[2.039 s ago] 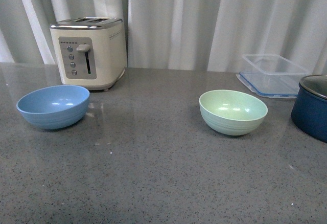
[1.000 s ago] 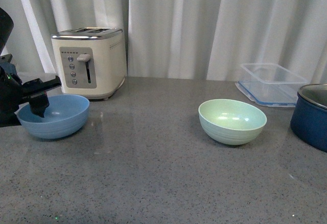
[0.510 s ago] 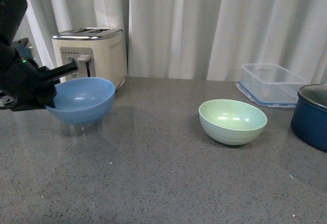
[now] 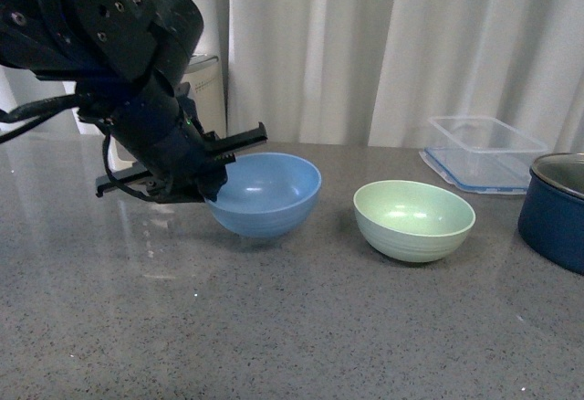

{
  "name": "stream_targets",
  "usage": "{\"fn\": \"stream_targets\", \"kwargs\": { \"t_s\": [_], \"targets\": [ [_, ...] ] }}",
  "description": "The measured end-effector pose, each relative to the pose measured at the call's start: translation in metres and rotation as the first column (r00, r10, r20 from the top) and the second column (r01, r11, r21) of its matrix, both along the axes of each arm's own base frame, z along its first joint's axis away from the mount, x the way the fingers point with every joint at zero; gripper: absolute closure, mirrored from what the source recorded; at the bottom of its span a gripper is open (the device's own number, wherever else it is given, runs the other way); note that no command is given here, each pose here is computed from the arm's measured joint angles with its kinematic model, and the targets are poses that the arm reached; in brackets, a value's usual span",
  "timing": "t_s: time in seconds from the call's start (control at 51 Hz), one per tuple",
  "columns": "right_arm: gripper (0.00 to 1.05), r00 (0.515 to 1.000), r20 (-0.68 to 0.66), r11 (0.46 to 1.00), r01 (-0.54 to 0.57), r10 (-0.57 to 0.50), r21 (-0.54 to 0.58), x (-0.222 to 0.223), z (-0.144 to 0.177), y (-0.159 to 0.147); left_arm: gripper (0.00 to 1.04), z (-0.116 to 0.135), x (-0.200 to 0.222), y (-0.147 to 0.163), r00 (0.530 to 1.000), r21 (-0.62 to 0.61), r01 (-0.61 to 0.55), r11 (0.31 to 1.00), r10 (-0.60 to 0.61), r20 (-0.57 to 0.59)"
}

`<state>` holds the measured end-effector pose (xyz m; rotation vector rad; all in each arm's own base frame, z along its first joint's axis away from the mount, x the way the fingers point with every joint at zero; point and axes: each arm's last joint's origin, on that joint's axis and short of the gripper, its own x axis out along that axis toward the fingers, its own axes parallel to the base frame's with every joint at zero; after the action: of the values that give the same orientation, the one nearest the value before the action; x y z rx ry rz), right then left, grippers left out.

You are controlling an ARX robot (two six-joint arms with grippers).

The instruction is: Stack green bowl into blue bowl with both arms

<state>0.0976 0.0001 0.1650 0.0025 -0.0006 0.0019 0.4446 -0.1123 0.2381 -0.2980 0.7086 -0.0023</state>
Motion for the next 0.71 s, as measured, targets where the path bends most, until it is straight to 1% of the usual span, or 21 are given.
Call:
{"fn": "stream_targets", "kwargs": {
  "t_s": [0.137, 0.333, 0.529, 0.569, 0.706],
  "targets": [
    [0.1, 1.0, 0.0, 1.0, 0.0, 0.0, 0.0, 0.0, 0.0, 0.0, 1.01, -0.007, 0.005, -0.008, 1.0, 0.008, 0.013, 1.0, -0.013, -0.016],
    [0.1, 1.0, 0.0, 1.0, 0.0, 0.0, 0.0, 0.0, 0.0, 0.0, 1.01, -0.004, 0.009, -0.017, 1.0, 0.009, 0.031, 0.999, -0.031, -0.005],
    [0.1, 1.0, 0.0, 1.0, 0.0, 0.0, 0.0, 0.0, 0.0, 0.0, 1.01, -0.008, 0.008, -0.024, 0.998, 0.009, 0.053, 0.999, -0.053, -0.017],
    [0.1, 1.0, 0.0, 1.0, 0.0, 0.0, 0.0, 0.0, 0.0, 0.0, 0.97, -0.009, 0.008, -0.025, 0.998, 0.008, 0.056, 0.998, -0.056, -0.022],
    [0.1, 1.0, 0.0, 1.0, 0.0, 0.0, 0.0, 0.0, 0.0, 0.0, 0.77, -0.013, 0.009, -0.026, 0.998, 0.018, 0.052, 0.999, -0.051, -0.034]
  ]
}}
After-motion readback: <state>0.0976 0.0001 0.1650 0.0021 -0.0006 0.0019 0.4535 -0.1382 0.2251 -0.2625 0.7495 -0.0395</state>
